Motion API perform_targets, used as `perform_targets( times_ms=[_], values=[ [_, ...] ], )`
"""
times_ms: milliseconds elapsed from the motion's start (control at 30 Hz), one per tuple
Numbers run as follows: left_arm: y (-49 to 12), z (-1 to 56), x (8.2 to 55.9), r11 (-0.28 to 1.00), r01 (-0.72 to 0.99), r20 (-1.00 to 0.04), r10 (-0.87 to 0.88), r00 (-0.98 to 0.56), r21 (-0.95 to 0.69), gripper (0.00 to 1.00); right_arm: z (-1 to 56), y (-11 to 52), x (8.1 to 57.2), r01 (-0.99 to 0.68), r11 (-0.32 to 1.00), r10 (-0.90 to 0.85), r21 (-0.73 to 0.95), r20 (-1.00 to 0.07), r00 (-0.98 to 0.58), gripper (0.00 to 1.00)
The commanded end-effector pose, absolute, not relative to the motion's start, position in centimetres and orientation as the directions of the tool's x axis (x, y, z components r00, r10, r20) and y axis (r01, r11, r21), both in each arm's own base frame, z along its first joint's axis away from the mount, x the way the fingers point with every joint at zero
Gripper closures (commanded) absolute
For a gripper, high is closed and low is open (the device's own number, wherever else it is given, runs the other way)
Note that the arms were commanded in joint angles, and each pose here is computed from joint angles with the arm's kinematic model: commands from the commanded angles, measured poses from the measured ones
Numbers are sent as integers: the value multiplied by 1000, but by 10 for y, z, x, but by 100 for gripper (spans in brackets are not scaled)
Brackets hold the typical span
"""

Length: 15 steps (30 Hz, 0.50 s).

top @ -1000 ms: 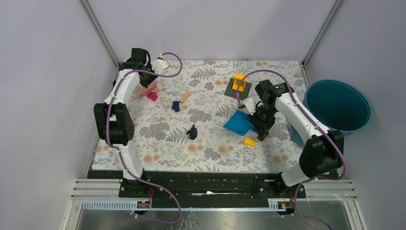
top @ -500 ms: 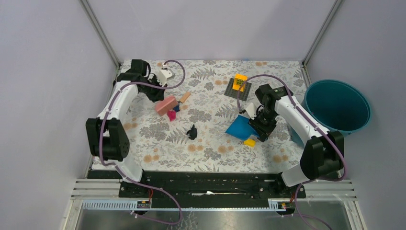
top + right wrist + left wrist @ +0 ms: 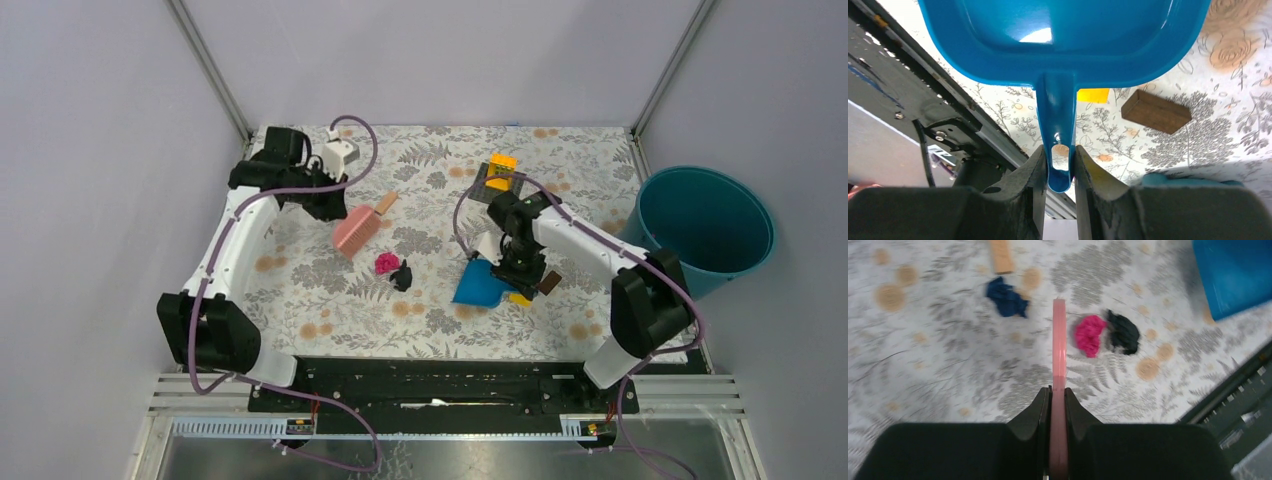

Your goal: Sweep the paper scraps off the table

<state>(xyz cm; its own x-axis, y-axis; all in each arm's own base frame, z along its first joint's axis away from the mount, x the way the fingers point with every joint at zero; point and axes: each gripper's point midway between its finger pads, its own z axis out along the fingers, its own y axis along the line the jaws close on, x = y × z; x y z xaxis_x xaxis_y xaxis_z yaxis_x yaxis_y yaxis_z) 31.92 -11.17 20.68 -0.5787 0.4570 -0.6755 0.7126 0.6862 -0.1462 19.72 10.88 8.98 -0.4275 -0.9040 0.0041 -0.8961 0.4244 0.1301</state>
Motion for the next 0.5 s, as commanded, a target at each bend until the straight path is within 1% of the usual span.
perform_targets(
  times_ms=[0, 100, 167, 233, 300, 367, 467],
  values=[
    [-61, 222, 361, 892, 451, -605, 376, -702, 30, 100, 82, 124, 219, -943, 331, -943, 37, 34, -330, 100],
    [-41, 213, 367, 936, 343, -534, 330, -778, 79, 100, 72, 136, 228, -964, 265, -959, -21, 94, -266, 100],
    [-38, 203, 363, 961, 269, -507, 262, -821, 59, 100, 67, 147, 230, -969, 242, -963, -42, 115, -245, 100],
    [-44, 190, 356, 976, 219, -489, 192, -851, 1, 100, 63, 159, 231, -969, 242, -962, -45, 122, -246, 100],
    [-54, 178, 345, 976, 210, -462, 158, -872, -62, 100, 61, 170, 230, -967, 249, -960, -43, 117, -253, 100],
    [-63, 165, 331, 971, 207, -424, 139, -895, -117, 100, 59, 178, 230, -968, 249, -961, -41, 116, -252, 100],
    [-84, 148, 310, 954, 170, -357, 73, -931, -248, 100, 56, 188, 228, -971, 236, -965, -29, 112, -237, 100]
  ],
)
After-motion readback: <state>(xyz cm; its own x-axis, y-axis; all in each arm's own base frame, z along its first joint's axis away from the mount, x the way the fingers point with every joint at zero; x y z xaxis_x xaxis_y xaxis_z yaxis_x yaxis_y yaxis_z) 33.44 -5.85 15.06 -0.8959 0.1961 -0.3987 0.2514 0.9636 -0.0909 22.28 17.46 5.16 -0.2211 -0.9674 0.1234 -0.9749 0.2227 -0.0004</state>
